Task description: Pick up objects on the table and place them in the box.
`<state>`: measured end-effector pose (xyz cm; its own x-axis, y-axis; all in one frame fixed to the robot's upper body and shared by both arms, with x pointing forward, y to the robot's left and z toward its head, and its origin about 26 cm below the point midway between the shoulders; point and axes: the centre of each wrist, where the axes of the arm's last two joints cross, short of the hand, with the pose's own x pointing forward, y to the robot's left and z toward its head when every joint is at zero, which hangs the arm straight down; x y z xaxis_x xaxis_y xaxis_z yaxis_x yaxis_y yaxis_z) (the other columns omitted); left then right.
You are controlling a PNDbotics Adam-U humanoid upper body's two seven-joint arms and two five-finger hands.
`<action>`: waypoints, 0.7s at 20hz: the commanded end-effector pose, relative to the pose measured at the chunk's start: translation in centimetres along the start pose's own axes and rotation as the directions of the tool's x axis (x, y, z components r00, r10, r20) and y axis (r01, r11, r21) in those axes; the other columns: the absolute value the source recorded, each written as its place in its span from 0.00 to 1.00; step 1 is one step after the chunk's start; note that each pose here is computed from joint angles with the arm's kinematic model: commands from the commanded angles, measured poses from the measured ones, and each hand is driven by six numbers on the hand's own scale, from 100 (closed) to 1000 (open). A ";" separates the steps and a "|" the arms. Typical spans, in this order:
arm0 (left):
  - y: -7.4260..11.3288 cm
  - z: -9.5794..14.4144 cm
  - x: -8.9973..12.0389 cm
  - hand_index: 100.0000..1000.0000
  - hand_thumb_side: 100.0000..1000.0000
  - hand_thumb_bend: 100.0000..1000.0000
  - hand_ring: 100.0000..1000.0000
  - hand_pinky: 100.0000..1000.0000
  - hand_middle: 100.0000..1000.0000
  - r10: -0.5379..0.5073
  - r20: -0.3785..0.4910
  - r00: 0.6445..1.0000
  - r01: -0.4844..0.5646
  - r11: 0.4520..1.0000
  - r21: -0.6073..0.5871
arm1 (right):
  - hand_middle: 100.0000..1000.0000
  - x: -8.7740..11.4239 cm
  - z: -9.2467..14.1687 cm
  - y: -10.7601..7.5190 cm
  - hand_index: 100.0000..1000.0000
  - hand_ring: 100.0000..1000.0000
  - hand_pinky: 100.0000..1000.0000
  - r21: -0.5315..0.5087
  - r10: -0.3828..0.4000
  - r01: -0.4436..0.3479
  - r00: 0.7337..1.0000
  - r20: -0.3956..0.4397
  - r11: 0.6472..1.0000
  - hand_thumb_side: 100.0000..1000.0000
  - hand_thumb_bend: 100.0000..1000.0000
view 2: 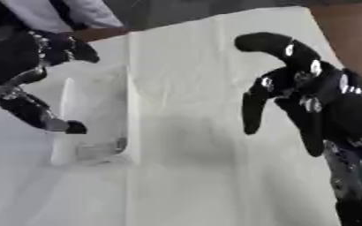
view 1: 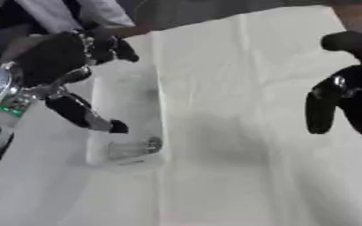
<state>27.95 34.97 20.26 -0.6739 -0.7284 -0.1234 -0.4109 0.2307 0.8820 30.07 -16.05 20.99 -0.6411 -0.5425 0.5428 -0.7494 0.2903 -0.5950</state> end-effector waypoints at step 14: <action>-2.3 1.8 2.0 0.96 1.00 0.11 0.83 0.63 0.82 0.749 0.251 0.613 -0.760 0.473 0.446 | 0.93 0.6 -0.4 -0.5 0.18 0.44 0.33 0.009 0.058 -0.059 0.996 0.060 0.998 0.88 0.00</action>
<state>26.63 34.07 16.50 -0.8634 -0.1643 0.4771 0.0175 0.9352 0.3536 30.16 -16.27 21.14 -0.6529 -0.5461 0.5248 -0.7411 0.3176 -0.5914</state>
